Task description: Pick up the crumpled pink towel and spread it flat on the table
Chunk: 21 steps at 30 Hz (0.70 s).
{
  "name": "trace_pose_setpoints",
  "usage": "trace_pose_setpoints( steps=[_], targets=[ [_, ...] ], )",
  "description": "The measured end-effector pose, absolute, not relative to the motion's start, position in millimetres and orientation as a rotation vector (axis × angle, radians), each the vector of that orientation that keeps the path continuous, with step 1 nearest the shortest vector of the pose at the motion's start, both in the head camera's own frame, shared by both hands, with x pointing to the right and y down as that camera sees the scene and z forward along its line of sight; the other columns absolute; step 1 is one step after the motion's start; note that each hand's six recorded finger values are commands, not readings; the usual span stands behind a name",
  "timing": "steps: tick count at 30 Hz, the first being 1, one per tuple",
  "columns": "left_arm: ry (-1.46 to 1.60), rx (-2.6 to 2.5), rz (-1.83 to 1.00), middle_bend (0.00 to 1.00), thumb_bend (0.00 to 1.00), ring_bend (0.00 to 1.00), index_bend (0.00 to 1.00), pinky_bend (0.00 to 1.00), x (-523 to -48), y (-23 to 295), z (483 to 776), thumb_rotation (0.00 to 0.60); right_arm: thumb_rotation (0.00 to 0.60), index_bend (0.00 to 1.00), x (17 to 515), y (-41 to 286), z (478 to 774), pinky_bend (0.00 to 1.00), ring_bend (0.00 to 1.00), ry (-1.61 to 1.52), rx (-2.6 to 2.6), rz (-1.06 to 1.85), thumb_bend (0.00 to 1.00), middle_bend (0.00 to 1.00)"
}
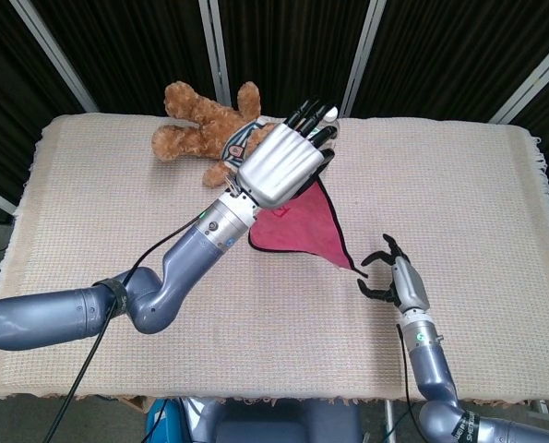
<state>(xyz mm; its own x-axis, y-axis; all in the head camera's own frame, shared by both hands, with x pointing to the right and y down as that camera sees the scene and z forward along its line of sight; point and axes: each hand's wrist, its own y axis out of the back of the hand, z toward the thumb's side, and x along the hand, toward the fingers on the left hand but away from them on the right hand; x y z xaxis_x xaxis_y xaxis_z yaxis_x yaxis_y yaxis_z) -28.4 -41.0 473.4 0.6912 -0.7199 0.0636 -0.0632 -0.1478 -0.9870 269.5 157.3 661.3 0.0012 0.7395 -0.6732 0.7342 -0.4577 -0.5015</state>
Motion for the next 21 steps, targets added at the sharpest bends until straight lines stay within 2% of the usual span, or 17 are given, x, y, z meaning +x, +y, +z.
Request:
trace_pose_setpoints(
  steps=[10, 21],
  targets=[
    [0.636, -1.64, -0.646, 0.26, 0.48, 0.0, 0.62, 0.01, -25.7, -38.1, 477.1, 0.6, 0.6, 0.58, 272.9, 158.3, 666.0, 0.0, 0.0, -1.649, -2.217, 1.502, 0.45, 0.1],
    [0.657, -1.642, -0.644, 0.26, 0.48, 0.0, 0.62, 0.01, -26.9, -39.1, 473.9, 0.6, 0.6, 0.58, 271.0, 162.5, 669.0, 0.0, 0.0, -1.629, -2.227, 1.508, 0.46, 0.1]
  ],
)
